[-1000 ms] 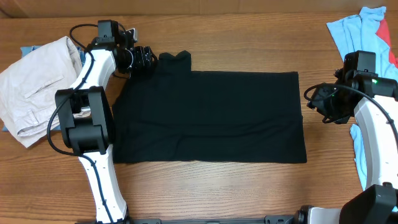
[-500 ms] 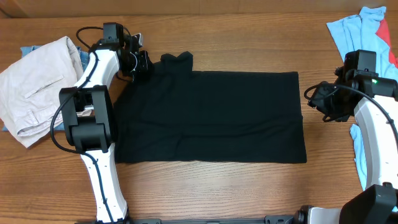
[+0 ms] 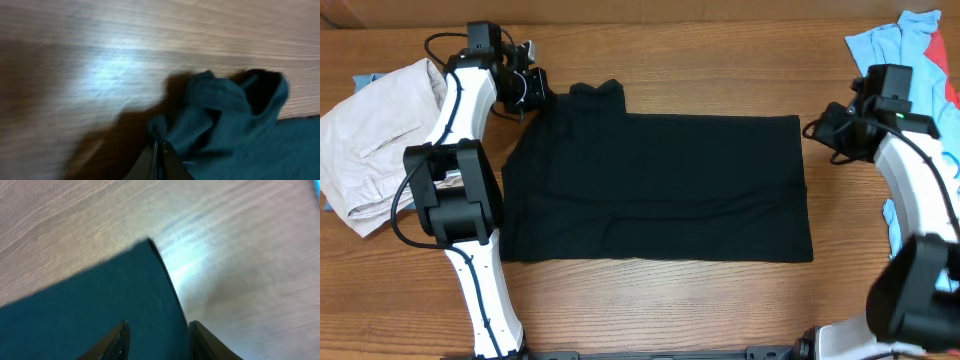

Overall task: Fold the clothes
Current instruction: 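Grasp the black shirt's far corners with both grippers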

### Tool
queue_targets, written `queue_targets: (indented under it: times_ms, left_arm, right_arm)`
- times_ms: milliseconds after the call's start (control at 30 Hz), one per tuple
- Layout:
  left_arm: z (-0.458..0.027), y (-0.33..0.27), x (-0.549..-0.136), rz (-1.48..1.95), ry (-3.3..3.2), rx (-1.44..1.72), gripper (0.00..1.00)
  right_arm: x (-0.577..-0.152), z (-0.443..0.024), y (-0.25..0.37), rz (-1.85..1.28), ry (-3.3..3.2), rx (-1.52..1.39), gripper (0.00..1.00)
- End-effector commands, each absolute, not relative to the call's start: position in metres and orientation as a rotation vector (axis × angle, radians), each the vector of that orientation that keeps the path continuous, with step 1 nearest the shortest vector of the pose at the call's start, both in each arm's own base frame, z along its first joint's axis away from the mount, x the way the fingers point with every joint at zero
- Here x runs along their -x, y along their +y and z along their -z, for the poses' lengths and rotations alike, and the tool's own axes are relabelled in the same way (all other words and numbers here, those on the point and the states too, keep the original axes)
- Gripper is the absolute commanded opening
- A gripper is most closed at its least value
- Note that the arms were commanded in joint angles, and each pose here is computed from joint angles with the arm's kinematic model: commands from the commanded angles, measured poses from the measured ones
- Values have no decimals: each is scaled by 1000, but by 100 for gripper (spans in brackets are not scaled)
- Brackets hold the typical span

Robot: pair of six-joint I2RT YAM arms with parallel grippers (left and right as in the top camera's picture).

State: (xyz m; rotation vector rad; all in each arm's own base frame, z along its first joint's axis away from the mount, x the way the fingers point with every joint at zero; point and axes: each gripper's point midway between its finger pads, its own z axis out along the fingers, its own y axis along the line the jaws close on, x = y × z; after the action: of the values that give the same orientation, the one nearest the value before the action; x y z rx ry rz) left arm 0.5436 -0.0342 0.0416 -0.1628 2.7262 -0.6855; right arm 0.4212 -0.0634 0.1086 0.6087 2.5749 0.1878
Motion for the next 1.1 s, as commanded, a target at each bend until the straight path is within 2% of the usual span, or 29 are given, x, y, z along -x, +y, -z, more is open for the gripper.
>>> queue_targets:
  times_ms: [0, 100, 333, 667, 733, 833, 867, 1067]
  left_arm:
    - [-39, -22, -543, 595, 2757, 209, 7]
    - [-37, -22, -539, 596, 2774, 217, 8]
    - [-34, -27, -530, 603, 2815, 221, 8]
    - [-33, -28, -524, 602, 2839, 229, 8]
    - [-32, -28, -524, 602, 2842, 230, 8]
    - [-32, -28, -521, 603, 2853, 234, 6]
    - [-32, -28, -520, 605, 2858, 237, 4]
    - [-41, -24, -511, 615, 2879, 260, 4]
  right_arm:
    - [-445, -99, -56, -257, 2546, -500, 42]
    - [-461, -90, -56, -279, 2510, -482, 45]
    - [-489, -56, -53, -297, 2478, -445, 46]
    - [-501, -9, -42, -311, 2507, -399, 47]
    - [-504, -10, -42, -310, 2495, -393, 38]
    - [-506, -12, -42, -310, 2486, -392, 11]
    - [-506, -11, -42, -310, 2488, -393, 5]
    - [-502, -24, -53, -301, 2525, -439, 4]
